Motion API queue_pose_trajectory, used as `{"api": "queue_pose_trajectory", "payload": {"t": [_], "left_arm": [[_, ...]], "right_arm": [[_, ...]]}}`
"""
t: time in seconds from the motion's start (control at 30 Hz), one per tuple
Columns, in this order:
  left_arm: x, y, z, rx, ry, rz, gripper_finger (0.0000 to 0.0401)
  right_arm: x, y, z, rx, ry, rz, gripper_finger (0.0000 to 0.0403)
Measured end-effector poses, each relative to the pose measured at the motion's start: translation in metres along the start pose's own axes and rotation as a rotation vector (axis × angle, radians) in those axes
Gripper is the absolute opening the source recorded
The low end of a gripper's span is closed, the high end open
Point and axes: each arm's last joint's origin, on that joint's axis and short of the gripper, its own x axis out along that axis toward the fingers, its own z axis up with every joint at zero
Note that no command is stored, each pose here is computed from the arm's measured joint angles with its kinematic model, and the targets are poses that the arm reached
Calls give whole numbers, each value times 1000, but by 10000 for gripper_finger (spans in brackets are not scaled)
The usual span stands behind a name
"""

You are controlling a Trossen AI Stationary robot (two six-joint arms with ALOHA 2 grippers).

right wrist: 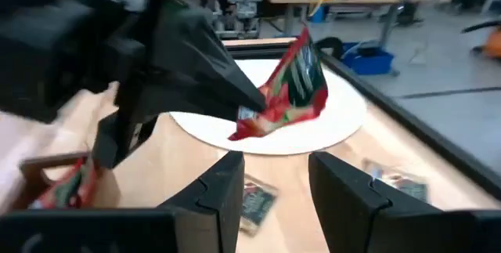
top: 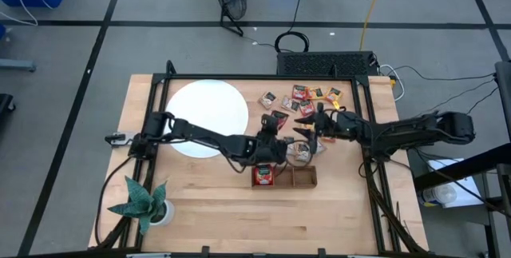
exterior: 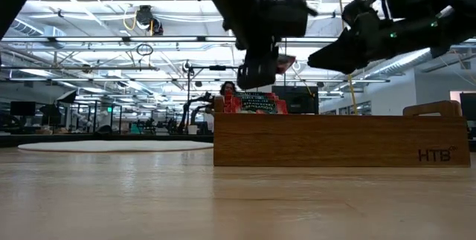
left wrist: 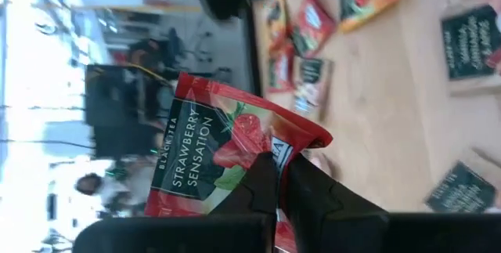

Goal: Pick & Place Tea
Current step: Put the red tea bag into the left section of the wooden organizer

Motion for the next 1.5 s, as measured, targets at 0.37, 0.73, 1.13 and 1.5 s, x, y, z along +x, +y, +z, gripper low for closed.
{"api": "queue_pose_trajectory", "payload": {"t": [0.37, 0.73, 1.13, 1.5], "left_arm": [[-11, -4, 7, 15, -38, 4, 14], [-14, -5, 8, 1, -47, 3, 14], [-14, -5, 11, -30, -88, -31, 14], [-16, -6, 11, -53, -87, -36, 14]], "right_arm": [[11, -10, -3, 84, -48, 76, 130], [17, -17, -2, 105, -124, 49, 130], [34, -16, -2, 136, -91, 173, 120], [34, -22, -1, 108, -103, 153, 4]]}}
